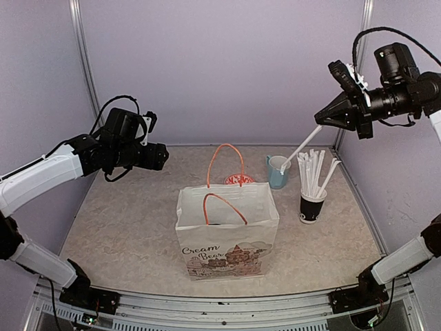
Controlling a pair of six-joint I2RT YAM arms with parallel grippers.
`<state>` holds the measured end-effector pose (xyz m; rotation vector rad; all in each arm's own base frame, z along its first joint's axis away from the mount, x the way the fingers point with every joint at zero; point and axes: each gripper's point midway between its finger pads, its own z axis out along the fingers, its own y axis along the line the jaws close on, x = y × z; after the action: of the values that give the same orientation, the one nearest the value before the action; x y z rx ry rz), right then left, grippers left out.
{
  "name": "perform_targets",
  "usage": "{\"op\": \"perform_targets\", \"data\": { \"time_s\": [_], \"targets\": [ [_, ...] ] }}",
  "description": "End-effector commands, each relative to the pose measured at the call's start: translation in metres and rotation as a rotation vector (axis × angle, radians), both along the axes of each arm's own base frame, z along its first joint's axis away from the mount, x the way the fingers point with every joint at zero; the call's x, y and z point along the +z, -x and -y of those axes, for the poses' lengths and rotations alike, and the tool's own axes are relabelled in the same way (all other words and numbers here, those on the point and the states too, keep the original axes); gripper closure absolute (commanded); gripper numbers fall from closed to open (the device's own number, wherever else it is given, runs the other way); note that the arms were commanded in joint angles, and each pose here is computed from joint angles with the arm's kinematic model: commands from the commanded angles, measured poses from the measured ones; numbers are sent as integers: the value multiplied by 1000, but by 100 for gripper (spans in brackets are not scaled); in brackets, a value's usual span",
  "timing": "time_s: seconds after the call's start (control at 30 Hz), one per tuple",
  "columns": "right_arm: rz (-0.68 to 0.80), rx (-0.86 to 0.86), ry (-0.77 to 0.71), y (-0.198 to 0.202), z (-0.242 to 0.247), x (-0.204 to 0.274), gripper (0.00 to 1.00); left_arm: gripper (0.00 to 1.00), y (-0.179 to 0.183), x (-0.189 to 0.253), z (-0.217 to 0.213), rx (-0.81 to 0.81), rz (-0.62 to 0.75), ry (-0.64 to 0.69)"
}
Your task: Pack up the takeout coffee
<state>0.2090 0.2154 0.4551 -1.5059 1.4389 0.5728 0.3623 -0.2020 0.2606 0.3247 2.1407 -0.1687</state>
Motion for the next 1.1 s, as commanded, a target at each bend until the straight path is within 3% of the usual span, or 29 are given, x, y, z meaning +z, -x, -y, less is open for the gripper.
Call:
{"op": "perform_targets", "data": {
  "time_s": [0.0,0.23,0.37,0.57,0.83,1.07],
  "targets": [
    [-16,31,-29,11,-3,7,100,21,-4,9,1,-7,14,5],
    [9,119,-109,31,-7,32,100,22,-4,7,0,-5,9,-1],
    [22,265,-239,70,-10,69,100,21,-4,6,-5,10,7,-11],
    [-104,435,-366,104,-10,94,100,22,-4,3,-11,31,-8,-15],
    [-207,471,-356,86,-27,74,100,21,3,5,-17,46,-7,0],
    [-270,539,-256,76,-78,36,100,21,6,12,-19,47,4,10]
  ]
}}
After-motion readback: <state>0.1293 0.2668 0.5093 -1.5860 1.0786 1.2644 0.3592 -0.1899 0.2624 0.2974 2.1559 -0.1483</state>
